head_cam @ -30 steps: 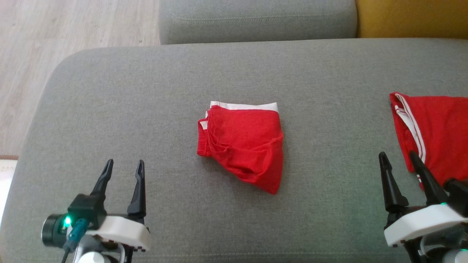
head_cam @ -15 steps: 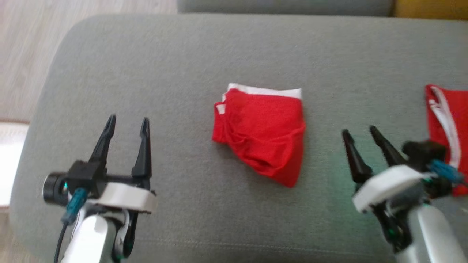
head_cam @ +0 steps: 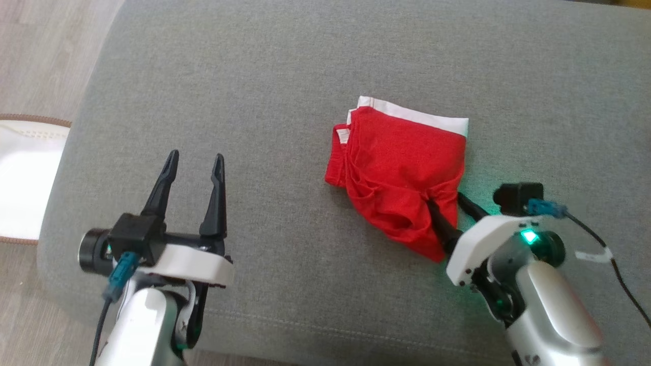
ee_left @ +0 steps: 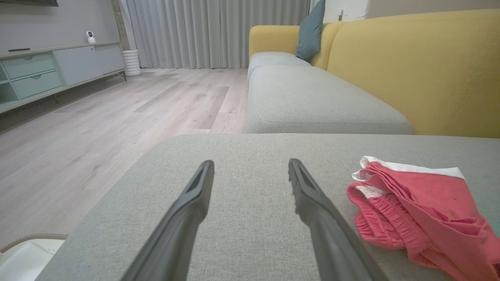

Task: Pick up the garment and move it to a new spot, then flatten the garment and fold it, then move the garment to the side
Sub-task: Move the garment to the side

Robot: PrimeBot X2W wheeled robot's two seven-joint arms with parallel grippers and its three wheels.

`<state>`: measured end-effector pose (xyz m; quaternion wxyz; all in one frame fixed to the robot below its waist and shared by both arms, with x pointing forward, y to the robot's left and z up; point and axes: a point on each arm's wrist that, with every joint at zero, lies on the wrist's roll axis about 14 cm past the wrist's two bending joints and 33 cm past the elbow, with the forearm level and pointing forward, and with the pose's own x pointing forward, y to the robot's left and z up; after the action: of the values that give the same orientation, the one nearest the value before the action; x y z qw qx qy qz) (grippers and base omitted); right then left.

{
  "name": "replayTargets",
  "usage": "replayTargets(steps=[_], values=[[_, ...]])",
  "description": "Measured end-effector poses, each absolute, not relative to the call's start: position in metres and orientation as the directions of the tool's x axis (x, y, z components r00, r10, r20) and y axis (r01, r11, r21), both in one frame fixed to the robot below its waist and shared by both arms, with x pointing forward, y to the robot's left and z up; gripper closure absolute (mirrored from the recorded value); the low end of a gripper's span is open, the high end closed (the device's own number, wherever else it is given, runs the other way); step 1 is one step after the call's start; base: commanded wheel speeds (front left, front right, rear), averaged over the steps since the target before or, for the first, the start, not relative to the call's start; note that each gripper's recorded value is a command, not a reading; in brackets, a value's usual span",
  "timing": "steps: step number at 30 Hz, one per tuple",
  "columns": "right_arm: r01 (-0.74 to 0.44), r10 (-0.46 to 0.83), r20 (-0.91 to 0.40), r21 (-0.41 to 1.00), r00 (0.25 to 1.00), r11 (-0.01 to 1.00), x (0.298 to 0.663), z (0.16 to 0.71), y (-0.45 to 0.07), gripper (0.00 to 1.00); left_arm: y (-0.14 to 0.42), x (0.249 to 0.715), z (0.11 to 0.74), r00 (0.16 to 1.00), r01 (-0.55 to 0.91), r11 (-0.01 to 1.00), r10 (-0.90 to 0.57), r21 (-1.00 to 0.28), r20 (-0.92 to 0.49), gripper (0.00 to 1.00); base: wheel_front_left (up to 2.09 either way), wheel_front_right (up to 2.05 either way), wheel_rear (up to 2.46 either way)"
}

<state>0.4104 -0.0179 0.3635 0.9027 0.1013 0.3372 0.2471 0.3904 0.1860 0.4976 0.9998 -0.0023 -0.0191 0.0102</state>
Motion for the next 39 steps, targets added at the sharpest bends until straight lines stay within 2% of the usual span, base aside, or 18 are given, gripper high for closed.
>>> replayTargets(steps=[1,2,7,14,24,32,36,39], values=[[-0.382,0.523,-0.556,0.358,0.646,0.852,0.411,0.365,-0.015,0.5,0.186,0.391,0.498,0.999,-0.017,1.0,0.018,-0.005,0.04,0.0,0.0,0.0,0.0],[-0.387,0.531,-0.553,0.364,0.642,0.847,0.411,0.366,-0.012,1.0,0.186,0.392,0.5,0.999,-0.015,1.0,0.015,-0.005,0.044,0.0,0.0,0.0,0.0],[-0.431,0.517,-0.564,0.29,0.644,0.854,0.41,0.367,-0.014,1.0,0.183,0.395,0.502,0.999,-0.007,1.0,0.007,-0.006,0.053,0.0,0.0,0.0,0.0],[-0.457,0.448,-0.525,0.123,0.723,0.881,0.417,0.389,-0.042,1.0,0.17,0.4,0.506,0.997,0.028,1.0,-0.027,-0.012,0.068,0.0,0.0,0.0,0.0],[-0.279,0.216,-0.524,-0.043,0.824,0.959,0.385,0.418,-0.156,1.0,0.115,0.414,0.511,0.978,0.19,0.981,-0.186,-0.036,0.096,0.0,0.0,0.0,0.0],[-0.172,0.088,-0.544,-0.105,0.834,0.98,0.365,0.421,-0.212,1.0,0.066,0.427,0.506,0.941,0.33,0.943,-0.324,-0.053,0.097,0.0,0.0,0.0,0.0],[-0.13,0.023,-0.517,-0.17,0.856,0.977,0.38,0.428,-0.244,1.0,0.051,0.438,0.5,0.925,0.375,0.926,-0.369,-0.053,0.094,0.0,0.0,0.0,0.0],[-0.048,-0.057,-0.452,-0.218,0.89,0.975,0.402,0.448,-0.282,1.0,0.041,0.445,0.496,0.913,0.403,0.913,-0.397,-0.06,0.091,0.0,0.0,0.0,0.0]])
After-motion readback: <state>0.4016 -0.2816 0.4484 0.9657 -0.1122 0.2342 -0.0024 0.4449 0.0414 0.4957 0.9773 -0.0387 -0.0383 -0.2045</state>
